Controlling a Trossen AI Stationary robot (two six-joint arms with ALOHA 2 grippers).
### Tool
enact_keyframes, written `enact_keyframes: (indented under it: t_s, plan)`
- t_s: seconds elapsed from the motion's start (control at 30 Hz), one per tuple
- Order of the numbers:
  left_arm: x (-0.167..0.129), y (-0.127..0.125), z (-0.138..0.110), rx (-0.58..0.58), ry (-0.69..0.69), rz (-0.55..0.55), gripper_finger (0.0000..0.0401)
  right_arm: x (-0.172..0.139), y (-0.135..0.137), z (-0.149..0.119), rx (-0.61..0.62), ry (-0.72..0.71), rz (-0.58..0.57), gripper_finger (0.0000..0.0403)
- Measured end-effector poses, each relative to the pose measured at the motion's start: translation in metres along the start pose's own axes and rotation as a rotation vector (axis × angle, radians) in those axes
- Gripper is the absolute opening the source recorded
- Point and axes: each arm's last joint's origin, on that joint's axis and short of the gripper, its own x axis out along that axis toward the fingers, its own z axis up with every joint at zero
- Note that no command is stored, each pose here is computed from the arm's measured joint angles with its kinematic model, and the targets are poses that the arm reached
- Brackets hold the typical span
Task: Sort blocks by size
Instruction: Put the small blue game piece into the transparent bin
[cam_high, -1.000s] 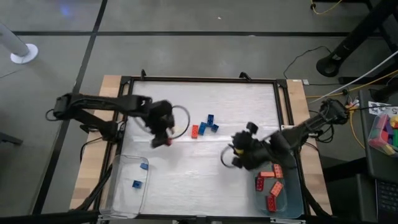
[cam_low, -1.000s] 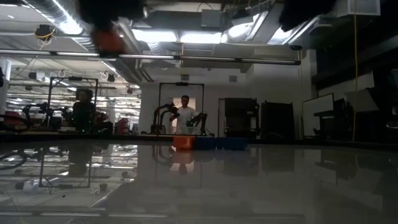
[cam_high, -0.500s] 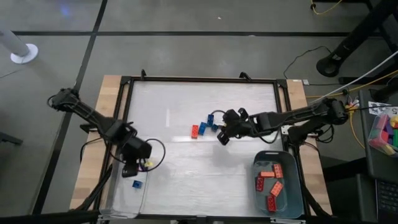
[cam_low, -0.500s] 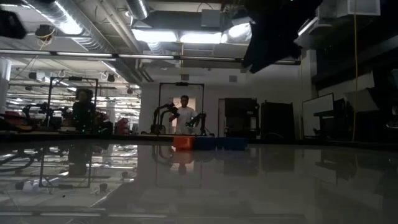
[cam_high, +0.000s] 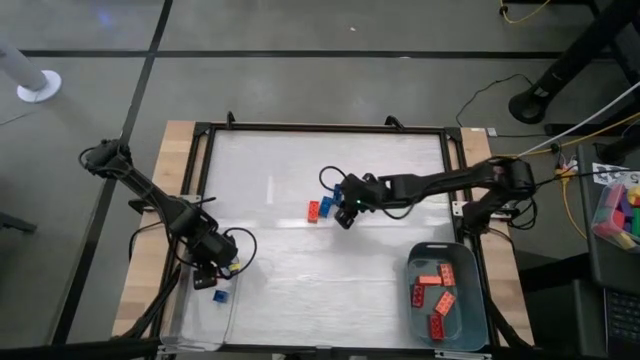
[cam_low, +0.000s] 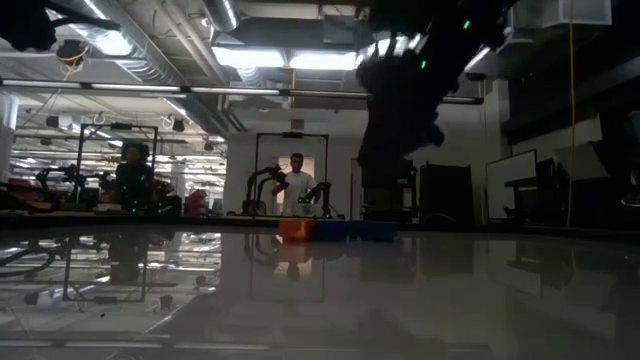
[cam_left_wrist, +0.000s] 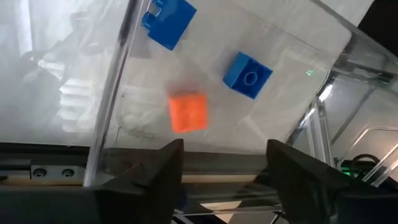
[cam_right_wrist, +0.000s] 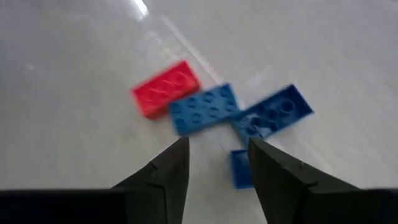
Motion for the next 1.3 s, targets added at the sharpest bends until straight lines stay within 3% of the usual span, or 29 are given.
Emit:
enact_keyframes:
  t_s: [0.3, 0.4, 0.5, 0.9, 1.03, 1.23, 1.3]
  plan:
    - [0.002, 0.001, 0.0, 0.028, 0.003, 0.004, 0.0223, 0.029, -0.025, 0.003, 0.043, 0.095, -0.023, 0.0241]
    - [0.002, 0.001, 0.0, 0.029, 0.003, 0.004, 0.0223, 0.03, -0.026, 0.0, 0.007, 0.122, -0.033, 0.0258]
    - [0.002, 0.001, 0.0, 0.029, 0.003, 0.004, 0.0223, 0.031, -0.027, -0.005, -0.069, 0.16, -0.063, 0.0265]
    - [0.001, 0.001, 0.001, 0.036, -0.006, 0.006, 0.0224, 0.066, -0.028, -0.024, -0.095, 0.26, -0.089, 0.0266]
    - [0.001, 0.001, 0.001, 0.053, -0.015, 0.013, 0.0224, 0.07, -0.028, -0.025, -0.098, 0.269, -0.091, 0.0238]
    - [0.001, 0.002, 0.003, 0.084, -0.088, 0.064, 0.0224, 0.07, -0.027, -0.025, -0.093, 0.275, -0.063, 0.0136]
    - [0.001, 0.002, 0.004, 0.085, -0.109, 0.075, 0.0224, 0.07, -0.026, -0.024, -0.091, 0.281, -0.053, 0.0134]
